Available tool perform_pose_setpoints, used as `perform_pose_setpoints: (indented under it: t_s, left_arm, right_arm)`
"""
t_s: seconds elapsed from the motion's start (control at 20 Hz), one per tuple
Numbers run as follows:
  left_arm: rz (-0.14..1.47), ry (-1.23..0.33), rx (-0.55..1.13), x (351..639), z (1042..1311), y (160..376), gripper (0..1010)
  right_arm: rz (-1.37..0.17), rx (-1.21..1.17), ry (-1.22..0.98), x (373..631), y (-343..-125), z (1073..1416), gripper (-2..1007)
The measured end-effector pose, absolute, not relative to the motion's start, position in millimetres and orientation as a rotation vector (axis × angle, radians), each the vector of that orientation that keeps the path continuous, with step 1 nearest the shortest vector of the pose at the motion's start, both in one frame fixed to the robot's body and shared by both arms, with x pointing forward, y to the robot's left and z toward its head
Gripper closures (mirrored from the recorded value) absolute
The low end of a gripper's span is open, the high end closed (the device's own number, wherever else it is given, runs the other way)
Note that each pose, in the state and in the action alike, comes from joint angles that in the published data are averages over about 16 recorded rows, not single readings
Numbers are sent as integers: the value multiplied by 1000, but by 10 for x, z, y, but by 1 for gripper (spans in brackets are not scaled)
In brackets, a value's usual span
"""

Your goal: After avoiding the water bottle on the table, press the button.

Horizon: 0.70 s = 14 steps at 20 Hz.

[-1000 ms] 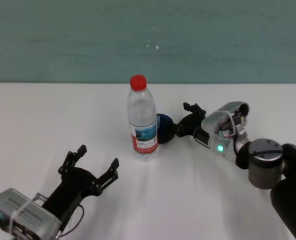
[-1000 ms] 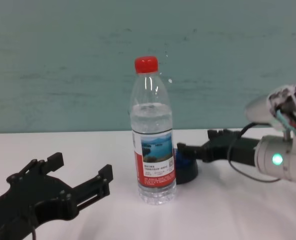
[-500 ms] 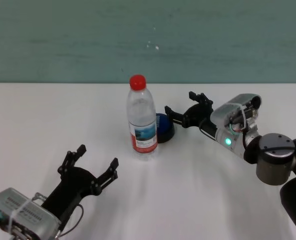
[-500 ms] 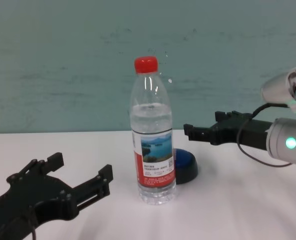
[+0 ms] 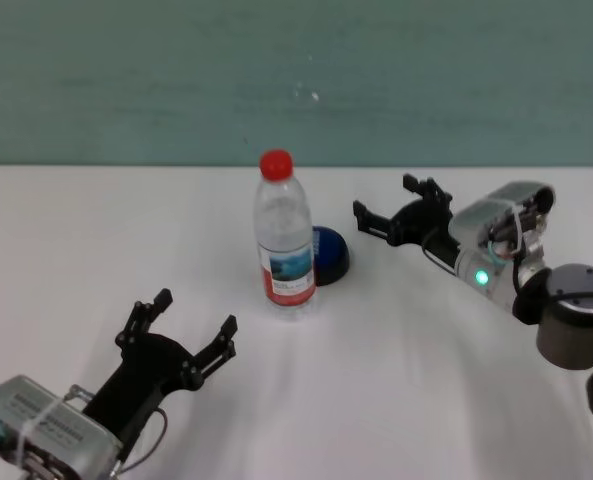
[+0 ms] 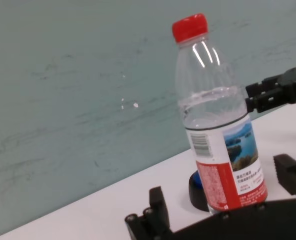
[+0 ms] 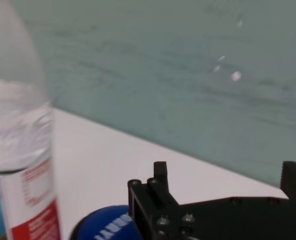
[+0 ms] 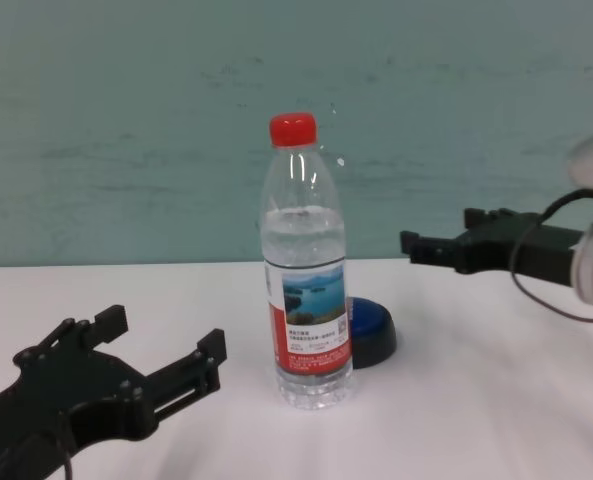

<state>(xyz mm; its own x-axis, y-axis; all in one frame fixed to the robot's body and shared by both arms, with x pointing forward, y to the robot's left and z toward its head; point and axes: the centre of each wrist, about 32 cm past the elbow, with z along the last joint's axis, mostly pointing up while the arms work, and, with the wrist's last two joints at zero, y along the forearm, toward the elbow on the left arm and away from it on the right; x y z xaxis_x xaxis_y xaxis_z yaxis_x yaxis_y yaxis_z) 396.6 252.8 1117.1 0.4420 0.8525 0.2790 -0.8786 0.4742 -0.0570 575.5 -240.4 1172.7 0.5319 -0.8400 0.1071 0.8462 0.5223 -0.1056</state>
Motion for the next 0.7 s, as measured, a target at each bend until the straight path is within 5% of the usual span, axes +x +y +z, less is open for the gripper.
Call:
perform_pose_setpoints:
  t_s: [0.7]
  left_arm:
    - [1076, -286, 101, 3966, 11171, 2528, 10]
  right_arm:
    - [-1087, -67, -59, 5208, -2915, 11850, 2]
